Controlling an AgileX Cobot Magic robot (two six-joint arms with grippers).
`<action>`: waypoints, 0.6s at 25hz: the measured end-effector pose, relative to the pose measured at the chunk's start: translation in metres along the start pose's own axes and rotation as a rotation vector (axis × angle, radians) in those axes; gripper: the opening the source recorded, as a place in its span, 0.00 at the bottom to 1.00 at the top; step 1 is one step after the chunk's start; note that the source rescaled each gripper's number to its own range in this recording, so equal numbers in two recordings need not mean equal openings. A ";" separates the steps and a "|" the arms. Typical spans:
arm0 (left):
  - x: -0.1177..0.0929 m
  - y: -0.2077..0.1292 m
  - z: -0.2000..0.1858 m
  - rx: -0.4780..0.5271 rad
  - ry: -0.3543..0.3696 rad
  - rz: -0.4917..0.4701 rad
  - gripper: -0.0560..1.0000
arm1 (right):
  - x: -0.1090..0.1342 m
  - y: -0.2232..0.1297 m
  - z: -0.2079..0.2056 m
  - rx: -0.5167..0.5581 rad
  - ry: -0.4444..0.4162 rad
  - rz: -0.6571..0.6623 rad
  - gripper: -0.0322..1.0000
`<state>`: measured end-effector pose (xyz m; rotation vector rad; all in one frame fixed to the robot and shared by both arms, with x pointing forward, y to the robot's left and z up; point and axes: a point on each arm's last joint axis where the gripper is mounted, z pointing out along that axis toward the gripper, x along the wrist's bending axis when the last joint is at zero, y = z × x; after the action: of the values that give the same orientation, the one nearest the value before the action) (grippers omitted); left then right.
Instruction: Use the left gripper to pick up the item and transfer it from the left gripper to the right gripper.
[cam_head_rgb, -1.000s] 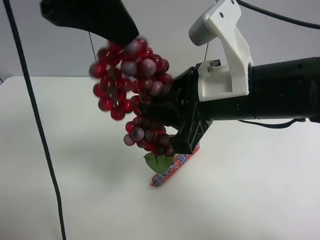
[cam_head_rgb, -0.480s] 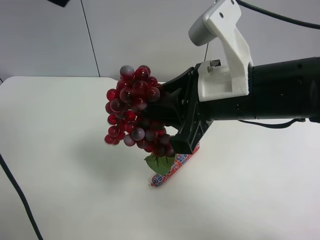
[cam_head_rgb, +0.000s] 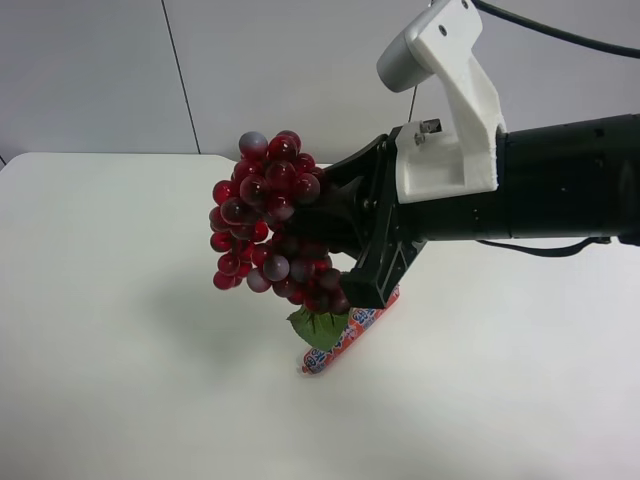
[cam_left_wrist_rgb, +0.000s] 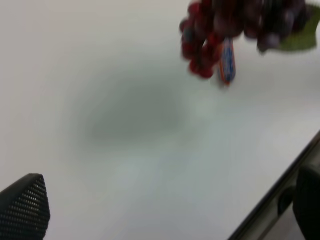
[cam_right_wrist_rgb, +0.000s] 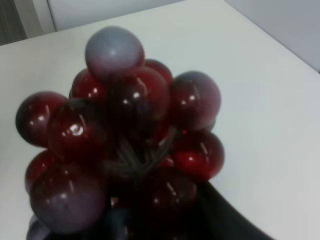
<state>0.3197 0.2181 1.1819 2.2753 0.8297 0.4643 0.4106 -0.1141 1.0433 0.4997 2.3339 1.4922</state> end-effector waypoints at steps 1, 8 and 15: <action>0.000 -0.013 0.000 0.006 0.000 -0.008 1.00 | 0.000 0.000 0.000 0.000 0.000 0.000 0.07; -0.003 -0.094 0.008 0.020 0.000 -0.073 1.00 | 0.000 0.000 0.000 0.000 0.000 0.000 0.07; -0.007 -0.145 0.007 -0.096 -0.039 -0.099 1.00 | -0.003 -0.001 0.000 0.013 -0.029 0.000 0.07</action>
<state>0.2544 0.2942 1.0762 2.1383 0.8770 0.4050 0.4128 -0.1158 1.0425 0.5212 2.3223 1.4612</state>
